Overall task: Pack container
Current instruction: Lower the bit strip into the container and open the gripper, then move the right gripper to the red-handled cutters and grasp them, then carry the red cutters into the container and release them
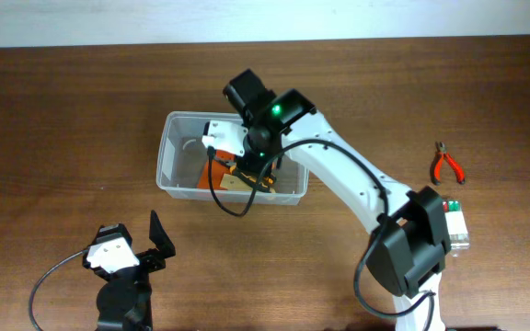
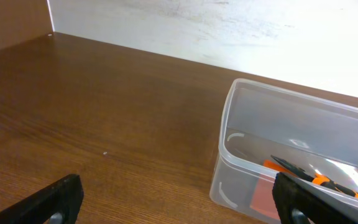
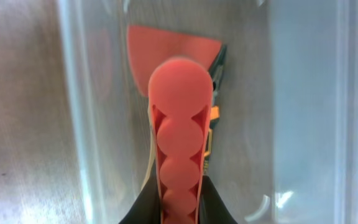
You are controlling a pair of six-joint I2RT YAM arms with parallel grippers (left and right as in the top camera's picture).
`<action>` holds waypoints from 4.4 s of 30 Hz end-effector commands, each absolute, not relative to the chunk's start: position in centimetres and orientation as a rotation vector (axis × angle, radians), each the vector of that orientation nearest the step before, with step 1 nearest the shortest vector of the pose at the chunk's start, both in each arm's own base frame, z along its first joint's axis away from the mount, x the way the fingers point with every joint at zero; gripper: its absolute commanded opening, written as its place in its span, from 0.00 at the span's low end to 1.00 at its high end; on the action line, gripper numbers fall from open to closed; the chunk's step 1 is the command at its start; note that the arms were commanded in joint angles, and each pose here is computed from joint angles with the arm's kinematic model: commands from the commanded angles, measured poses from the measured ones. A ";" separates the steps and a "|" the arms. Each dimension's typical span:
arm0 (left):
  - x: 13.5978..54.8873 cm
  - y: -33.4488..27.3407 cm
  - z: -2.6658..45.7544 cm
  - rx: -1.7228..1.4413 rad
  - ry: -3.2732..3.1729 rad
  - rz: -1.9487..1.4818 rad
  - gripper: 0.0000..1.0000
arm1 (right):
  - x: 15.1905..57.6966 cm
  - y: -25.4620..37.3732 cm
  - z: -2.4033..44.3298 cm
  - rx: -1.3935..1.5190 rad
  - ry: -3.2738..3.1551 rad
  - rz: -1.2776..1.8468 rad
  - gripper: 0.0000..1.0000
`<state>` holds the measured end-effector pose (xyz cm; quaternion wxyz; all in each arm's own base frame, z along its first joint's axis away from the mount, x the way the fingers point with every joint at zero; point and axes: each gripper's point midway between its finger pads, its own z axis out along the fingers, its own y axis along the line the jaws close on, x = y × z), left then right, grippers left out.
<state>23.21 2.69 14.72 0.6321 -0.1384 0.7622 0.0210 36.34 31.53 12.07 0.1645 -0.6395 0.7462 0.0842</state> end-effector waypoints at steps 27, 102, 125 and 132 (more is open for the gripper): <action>23.2 2.7 14.7 -0.309 1.743 0.054 0.99 | 42.9 10.0 26.4 -0.575 2.648 -0.009 0.50; 23.2 2.7 14.7 -0.309 1.743 0.054 0.99 | 38.1 -13.2 -1.4 0.429 2.983 -0.141 0.04; 23.2 2.7 14.7 -0.309 1.743 0.054 0.99 | 49.5 1.3 25.7 -0.259 2.513 0.010 0.04; 23.2 2.7 14.7 -0.309 1.743 0.054 0.99 | 47.2 13.0 28.5 -0.623 2.419 0.046 0.04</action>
